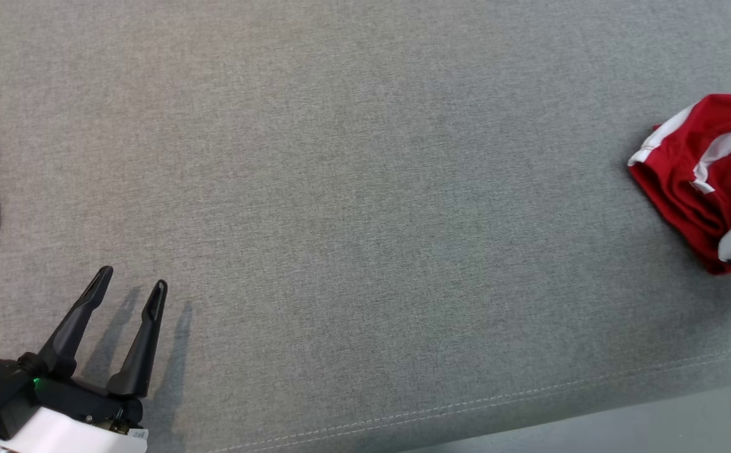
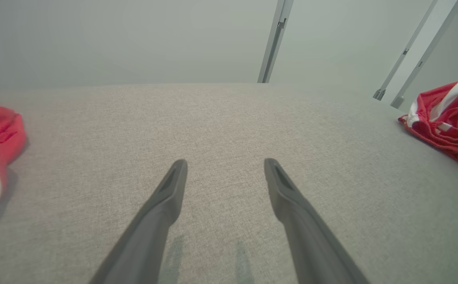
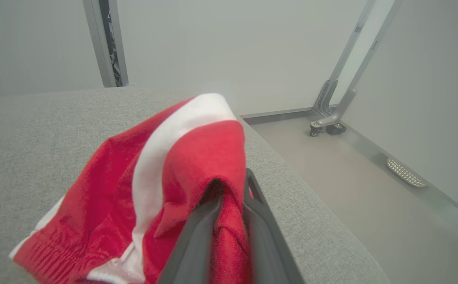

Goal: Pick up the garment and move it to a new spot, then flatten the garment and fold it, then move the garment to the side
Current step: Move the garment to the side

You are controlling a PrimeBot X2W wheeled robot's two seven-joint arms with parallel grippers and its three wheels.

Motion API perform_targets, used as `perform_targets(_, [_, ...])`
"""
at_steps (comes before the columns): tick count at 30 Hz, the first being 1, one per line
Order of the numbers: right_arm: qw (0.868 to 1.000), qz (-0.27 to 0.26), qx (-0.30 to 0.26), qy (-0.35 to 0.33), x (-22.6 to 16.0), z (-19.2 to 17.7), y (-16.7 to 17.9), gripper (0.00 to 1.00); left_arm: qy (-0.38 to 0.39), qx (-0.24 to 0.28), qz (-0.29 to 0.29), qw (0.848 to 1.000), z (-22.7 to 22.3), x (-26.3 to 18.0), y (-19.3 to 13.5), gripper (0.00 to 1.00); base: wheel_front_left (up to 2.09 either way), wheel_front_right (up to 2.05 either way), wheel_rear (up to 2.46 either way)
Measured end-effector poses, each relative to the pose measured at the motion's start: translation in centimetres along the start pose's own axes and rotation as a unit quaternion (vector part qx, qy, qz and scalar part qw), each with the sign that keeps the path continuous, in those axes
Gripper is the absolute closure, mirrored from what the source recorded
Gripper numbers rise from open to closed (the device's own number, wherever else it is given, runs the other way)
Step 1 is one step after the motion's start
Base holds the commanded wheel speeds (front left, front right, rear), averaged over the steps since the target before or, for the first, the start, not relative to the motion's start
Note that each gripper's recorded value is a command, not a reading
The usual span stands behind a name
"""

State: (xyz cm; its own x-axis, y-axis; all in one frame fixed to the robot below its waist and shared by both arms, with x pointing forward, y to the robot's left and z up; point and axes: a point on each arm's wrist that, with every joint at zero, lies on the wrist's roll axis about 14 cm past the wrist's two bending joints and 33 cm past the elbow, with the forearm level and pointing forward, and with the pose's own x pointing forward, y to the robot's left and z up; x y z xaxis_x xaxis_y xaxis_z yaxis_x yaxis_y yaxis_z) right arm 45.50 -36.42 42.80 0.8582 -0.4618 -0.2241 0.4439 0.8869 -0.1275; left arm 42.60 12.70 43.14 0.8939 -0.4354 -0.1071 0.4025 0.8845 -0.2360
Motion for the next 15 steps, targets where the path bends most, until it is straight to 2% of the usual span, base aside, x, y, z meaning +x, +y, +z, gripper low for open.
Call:
perform_targets(1, [1.000, -0.006, -0.007, 0.006, 0.0, -0.3, -0.4, 0.00, 0.001, 0.001, 0.001, 1.000, 0.0, -0.1, 0.1, 0.00, 0.00, 0.00, 0.00])
perform_targets(7, [0.998, -0.042, -0.036, -0.002, -0.4, 0.3, -2.9, 0.00, -0.006, 0.000, 0.005, 1.000, 0.5, -0.5, 0.0, 0.00, 0.00, 0.00, 0.00])
perform_targets(15, [0.996, 0.009, -0.009, -0.093, -1.0, 5.9, 0.2, 0.00, -0.028, -0.007, 0.033, 0.999, 1.6, -1.1, -0.1, 0.00, 0.00, 0.00, 0.00])
